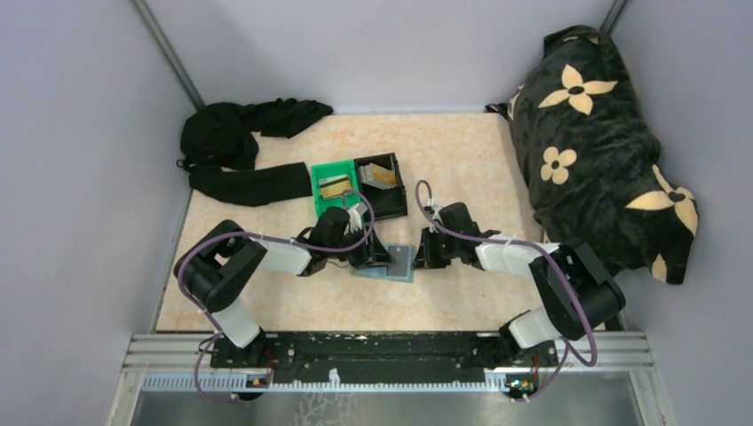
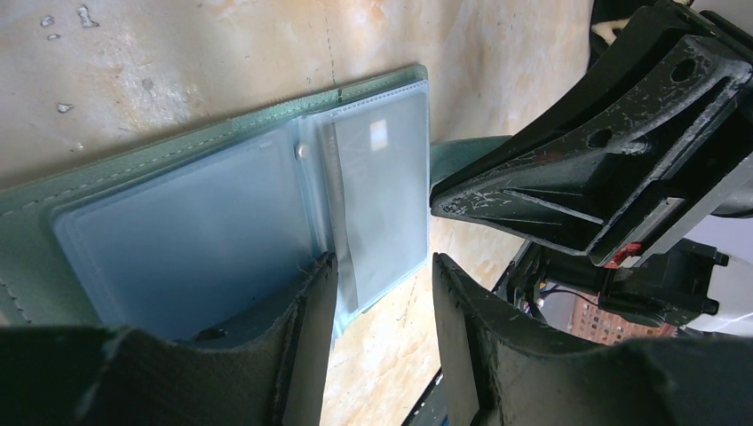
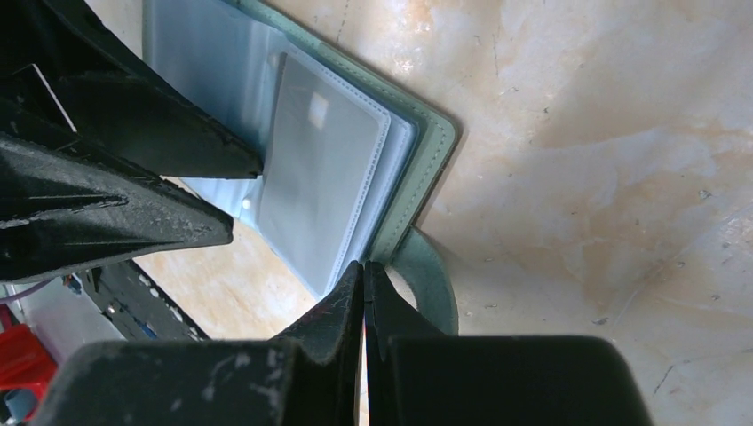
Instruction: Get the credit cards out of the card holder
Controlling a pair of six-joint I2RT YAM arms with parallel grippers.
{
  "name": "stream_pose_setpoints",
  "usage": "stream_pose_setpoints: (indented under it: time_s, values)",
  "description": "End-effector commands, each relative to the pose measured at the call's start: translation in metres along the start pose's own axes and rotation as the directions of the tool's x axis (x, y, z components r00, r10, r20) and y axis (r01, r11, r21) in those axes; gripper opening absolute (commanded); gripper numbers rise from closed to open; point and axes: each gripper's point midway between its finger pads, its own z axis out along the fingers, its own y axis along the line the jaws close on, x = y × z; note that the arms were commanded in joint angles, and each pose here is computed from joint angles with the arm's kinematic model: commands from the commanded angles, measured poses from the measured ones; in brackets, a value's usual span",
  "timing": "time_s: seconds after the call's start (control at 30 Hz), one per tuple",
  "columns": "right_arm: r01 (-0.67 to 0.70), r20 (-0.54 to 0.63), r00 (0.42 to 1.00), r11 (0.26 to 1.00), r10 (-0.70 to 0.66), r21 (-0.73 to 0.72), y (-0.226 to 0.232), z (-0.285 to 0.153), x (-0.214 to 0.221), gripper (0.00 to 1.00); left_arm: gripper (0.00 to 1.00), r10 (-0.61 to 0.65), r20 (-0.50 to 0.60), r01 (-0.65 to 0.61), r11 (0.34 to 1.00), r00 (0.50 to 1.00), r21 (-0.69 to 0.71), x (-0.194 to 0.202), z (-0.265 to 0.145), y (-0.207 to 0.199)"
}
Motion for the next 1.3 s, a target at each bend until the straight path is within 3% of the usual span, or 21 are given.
stream_pose_setpoints:
  time_s: [0.0, 0.87, 1.27]
  values:
    - [0.057, 0.068, 0.996, 0.997, -0.052, -0.06, 0.023, -0.008, -0.021, 0.0, 0.51, -0.014, -0.033, 0.012, 0.999, 0.999, -0.051, 0.01, 0.0, 0.017]
    - [0.064, 0.018, 0.998, 0.993, -0.063, -0.101, 0.035, 0.012, -0.012, 0.0, 0.52, -0.013, -0.036, 0.011, 0.999, 0.999, -0.053, 0.012, -0.001, 0.018]
    - [0.088, 0.092, 0.994, 0.944, -0.062, -0.319, 0.086, 0.0, -0.032, 0.0, 0.52, -0.017, -0.043, 0.015, 0.999, 0.999, -0.047, 0.014, -0.001, 0.019]
